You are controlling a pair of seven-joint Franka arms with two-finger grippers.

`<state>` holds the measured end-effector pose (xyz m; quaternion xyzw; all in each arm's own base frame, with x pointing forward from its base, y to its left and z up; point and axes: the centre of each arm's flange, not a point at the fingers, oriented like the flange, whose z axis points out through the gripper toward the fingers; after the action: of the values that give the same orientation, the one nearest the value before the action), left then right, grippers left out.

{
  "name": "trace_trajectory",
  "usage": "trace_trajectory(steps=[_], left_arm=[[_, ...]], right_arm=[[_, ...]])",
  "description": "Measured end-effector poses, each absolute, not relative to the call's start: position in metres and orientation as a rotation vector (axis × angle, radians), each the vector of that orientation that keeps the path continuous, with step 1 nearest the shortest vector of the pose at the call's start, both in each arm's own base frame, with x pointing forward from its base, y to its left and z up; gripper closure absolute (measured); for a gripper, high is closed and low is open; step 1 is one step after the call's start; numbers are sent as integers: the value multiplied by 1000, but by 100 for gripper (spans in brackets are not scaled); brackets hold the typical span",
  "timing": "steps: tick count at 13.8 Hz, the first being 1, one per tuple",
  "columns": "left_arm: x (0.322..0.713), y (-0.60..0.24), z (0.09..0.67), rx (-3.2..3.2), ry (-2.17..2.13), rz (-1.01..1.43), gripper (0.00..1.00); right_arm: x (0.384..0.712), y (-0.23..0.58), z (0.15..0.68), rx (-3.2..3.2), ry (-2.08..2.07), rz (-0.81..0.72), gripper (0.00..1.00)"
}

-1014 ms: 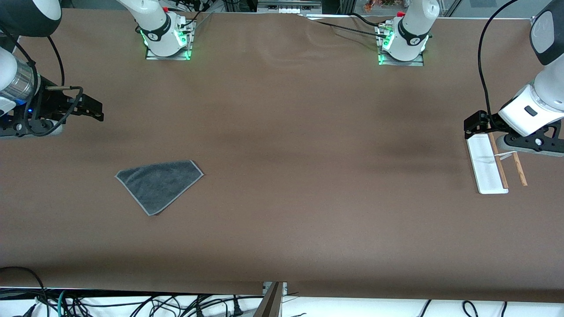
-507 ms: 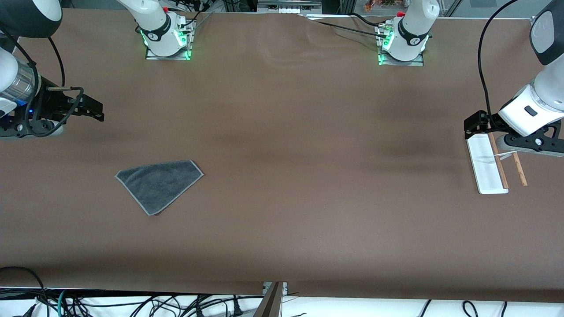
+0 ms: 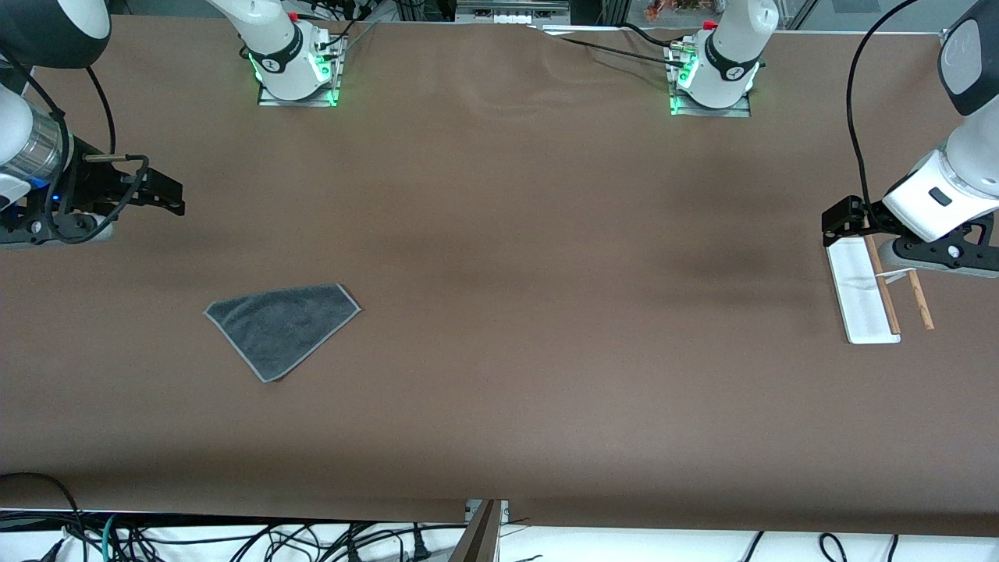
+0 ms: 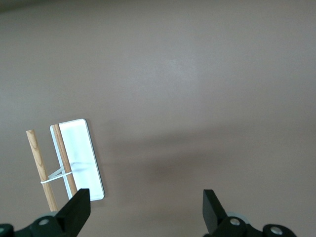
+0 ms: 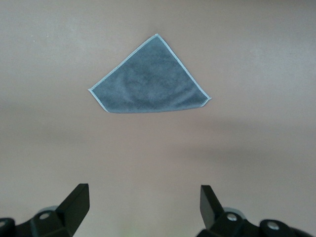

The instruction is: Pass towel and hang on rack

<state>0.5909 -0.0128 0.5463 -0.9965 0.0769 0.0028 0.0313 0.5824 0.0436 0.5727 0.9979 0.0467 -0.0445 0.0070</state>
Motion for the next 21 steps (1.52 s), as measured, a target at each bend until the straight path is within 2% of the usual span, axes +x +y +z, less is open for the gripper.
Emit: trace_trajectory(steps=[5, 9, 14, 21], left_arm=[[591, -13, 546, -3070, 237, 9, 0], [591, -13, 546, -3070, 237, 9, 0], [591, -13, 546, -3070, 237, 9, 0], [591, -13, 545, -3070, 237, 18, 0]], right_arm=[[590, 48, 555, 3139, 176, -179, 0], [609, 52, 522, 3142, 312, -184, 0], [651, 65, 421, 3168, 755, -195, 0], [725, 64, 302, 2906, 1408, 50, 0]])
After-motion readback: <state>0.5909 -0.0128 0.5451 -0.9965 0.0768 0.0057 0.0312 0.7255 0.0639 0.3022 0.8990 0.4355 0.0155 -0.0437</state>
